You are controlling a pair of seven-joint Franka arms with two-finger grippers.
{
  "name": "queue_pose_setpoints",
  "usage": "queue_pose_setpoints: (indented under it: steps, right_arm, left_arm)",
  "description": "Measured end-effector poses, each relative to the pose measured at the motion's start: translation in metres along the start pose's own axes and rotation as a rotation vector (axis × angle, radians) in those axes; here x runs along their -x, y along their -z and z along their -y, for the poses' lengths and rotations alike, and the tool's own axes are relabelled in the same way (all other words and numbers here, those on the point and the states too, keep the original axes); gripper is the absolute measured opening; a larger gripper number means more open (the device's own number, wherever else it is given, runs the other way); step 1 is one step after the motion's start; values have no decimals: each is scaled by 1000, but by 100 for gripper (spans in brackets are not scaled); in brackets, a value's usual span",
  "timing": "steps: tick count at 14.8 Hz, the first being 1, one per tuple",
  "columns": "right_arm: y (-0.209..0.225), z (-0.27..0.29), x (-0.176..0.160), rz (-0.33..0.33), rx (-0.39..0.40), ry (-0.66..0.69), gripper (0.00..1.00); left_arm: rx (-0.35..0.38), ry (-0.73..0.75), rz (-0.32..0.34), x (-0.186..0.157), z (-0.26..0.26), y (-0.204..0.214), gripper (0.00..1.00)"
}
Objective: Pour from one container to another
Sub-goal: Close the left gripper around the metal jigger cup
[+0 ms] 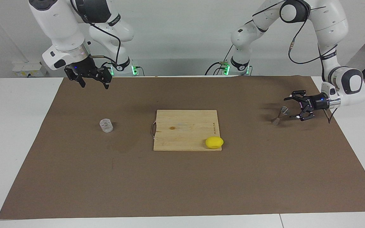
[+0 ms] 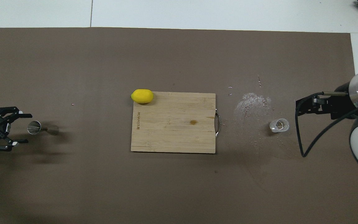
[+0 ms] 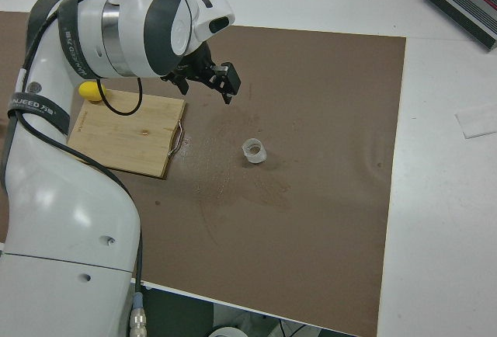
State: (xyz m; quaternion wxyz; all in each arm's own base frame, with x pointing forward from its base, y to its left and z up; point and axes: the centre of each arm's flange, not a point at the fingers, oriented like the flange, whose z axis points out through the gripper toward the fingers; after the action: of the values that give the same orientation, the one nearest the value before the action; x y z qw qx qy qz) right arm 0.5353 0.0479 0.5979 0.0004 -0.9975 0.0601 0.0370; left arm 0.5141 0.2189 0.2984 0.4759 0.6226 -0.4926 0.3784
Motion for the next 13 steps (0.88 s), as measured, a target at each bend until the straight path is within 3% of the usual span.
queue_pose_setpoints:
  steps: [4,7,13]
  right_arm:
    - [0,0,0,0,0,0,100]
    - [0,0,0,0,0,0,100]
    - [0,0,0,0,0,0,100]
  left_arm:
    - [-67,-69,-37,14,-2,-7,100]
    - [-65,-53,-72,29,-11,-20,100]
    - [-59,-54,-81,28,-16,-26,100]
